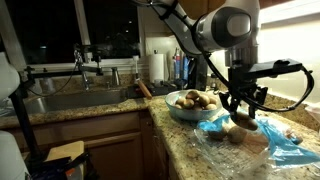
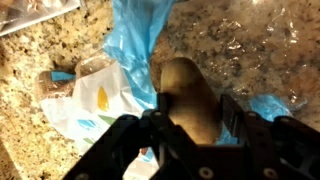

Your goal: Move potatoes from the plastic bag to the clear bowl

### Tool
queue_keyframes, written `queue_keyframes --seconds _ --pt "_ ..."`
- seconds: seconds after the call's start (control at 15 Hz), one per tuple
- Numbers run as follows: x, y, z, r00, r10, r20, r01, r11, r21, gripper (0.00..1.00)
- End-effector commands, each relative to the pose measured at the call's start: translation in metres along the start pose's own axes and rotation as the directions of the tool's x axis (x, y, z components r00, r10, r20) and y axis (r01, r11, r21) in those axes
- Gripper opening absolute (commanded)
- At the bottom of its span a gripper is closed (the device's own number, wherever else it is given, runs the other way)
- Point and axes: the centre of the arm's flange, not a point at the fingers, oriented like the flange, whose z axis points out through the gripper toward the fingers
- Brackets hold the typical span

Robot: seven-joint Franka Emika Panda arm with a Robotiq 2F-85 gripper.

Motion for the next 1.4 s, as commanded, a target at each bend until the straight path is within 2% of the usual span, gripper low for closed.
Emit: queue_keyframes --seconds 0.0,0.4,1.33 --pt "-0.002 -0.025 -0.029 1.0 0.013 -0.01 -0.014 0.998 -0.064 0.3" --pt "0.0 -0.015 -0.055 0.999 0.005 -0.032 -0.009 0.993 -0.118 0.3" --pt "0.045 -0.013 -0.064 0.994 -0.091 -0.057 0.085 0.99 -0.11 0.3"
